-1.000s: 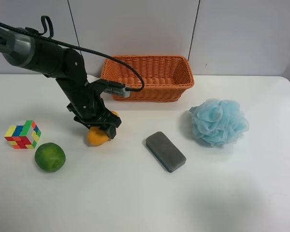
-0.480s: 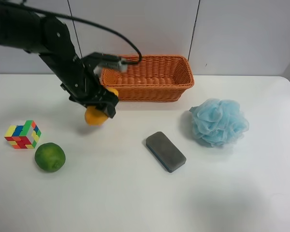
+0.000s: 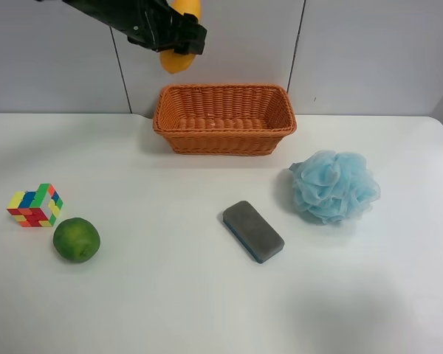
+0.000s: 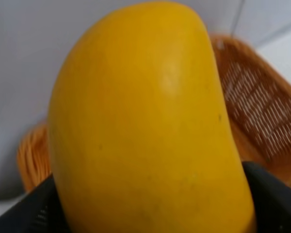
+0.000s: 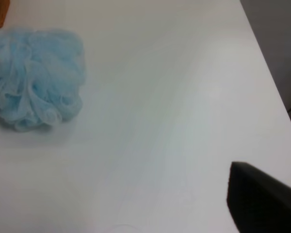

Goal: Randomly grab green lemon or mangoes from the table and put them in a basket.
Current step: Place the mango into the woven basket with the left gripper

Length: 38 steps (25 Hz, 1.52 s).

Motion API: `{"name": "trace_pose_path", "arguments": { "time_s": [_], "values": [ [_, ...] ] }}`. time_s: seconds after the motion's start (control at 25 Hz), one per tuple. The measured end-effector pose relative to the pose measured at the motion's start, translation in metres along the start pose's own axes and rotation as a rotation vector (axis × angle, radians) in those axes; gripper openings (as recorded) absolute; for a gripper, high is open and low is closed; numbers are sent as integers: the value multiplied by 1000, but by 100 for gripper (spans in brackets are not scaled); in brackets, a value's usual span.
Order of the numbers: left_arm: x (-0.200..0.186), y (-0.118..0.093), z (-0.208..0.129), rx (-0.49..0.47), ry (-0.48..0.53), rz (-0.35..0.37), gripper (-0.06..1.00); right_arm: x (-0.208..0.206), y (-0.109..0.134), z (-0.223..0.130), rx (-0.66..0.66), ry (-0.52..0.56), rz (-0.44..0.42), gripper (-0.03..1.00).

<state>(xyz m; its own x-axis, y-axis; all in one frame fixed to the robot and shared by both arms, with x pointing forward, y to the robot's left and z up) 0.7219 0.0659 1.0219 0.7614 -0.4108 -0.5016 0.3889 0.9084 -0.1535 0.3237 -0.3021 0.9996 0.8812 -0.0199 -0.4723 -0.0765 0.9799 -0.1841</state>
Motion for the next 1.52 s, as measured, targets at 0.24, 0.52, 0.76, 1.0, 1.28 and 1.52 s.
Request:
{"name": "trace_pose_path", "arguments": {
  "time_s": [0.24,0.52,0.76,1.0,1.28,1.52],
  "values": [
    [64,3,-30,-12,-54,11,64,0,0,0,0,0,0,98],
    [99,5,-73,2,1,18,64,0,0,0,0,0,0,98],
    [99,3,-75,22,14,15,64,0,0,0,0,0,0,98],
    [98,3,-78,21,32,15,94,0,0,0,0,0,0,98],
    [92,1,-79,17,64,11,99,0,0,0,0,0,0,98],
    [81,-2,-72,17,85,5,99,0,0,0,0,0,0,98]
  ]
}}
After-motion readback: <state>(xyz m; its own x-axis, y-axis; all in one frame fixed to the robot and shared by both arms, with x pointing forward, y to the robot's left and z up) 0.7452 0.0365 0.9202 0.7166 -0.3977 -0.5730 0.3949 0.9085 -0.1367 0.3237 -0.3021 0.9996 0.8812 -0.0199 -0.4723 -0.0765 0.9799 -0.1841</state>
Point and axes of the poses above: a point on each arm's last joint axis where the gripper is mounted, x pointing out along that axis toward the gripper, y along the wrist's bending axis when the last joint is at zero, z = x × y, the point moved 10 cm from there along x, pointing out along that axis toward the gripper, and after that the axes turned 11 degrees about -x, right-handed, at the moved point
